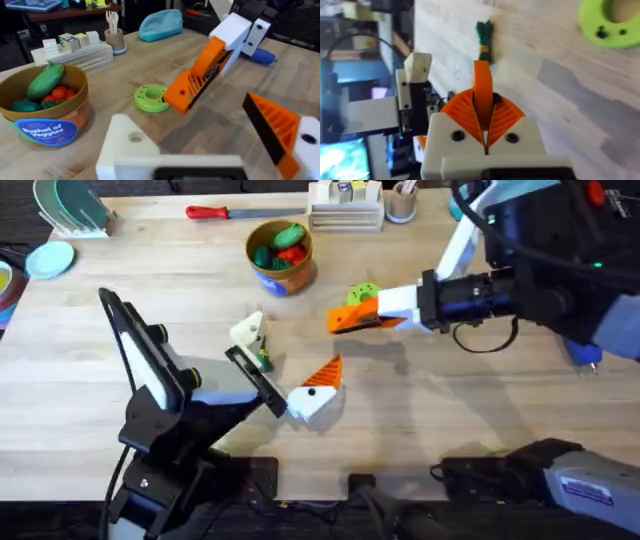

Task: Pick up the gripper from the table and insert it into the empty holder that is missing its gripper. Then pick up a screw, insert it into the mounting hole, and use the screwdriver to tighten it. Finally, clean up the table by picking up the vegetable and placing it into the bucket.

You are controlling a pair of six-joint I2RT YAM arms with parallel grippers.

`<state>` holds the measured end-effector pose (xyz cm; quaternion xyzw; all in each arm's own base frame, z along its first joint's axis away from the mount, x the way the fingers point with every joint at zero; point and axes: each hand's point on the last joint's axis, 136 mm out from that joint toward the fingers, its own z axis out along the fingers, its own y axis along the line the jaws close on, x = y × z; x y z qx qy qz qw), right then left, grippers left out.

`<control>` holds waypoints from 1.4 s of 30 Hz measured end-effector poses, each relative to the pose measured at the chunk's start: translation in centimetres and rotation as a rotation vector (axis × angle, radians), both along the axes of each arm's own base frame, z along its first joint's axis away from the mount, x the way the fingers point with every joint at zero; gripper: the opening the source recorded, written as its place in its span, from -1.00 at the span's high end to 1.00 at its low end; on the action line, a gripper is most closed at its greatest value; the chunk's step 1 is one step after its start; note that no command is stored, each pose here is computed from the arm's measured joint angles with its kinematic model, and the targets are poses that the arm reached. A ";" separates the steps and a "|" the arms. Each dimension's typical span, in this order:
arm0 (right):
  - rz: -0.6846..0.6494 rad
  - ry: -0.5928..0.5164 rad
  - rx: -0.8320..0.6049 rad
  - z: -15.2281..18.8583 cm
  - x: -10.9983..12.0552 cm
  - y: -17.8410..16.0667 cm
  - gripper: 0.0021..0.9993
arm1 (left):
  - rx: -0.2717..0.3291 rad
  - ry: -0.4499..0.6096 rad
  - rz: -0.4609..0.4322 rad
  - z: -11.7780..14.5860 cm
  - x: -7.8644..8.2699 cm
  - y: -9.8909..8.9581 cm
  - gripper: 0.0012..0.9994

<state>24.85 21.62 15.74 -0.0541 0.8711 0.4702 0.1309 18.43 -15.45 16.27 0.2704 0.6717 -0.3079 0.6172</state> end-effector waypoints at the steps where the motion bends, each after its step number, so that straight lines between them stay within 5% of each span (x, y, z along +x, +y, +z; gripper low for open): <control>1: 0.019 0.015 0.025 0.0 -0.1 0.4 0.99 | 0.000 0.000 0.000 0.0 0.0 0.0 -0.99; 17: 0.239 0.035 0.306 2.3 -0.5 3.7 0.99 | -0.005 0.001 -0.086 0.0 -1.2 -0.9 -0.99; 32: 0.339 0.099 0.322 1.6 -2.8 6.2 0.99 | -0.010 0.006 -0.191 0.1 -2.7 -1.9 -0.99; 42: 0.351 0.079 0.346 2.1 -2.4 8.2 0.99 | -0.009 0.006 -0.149 0.0 -2.0 -1.4 -0.99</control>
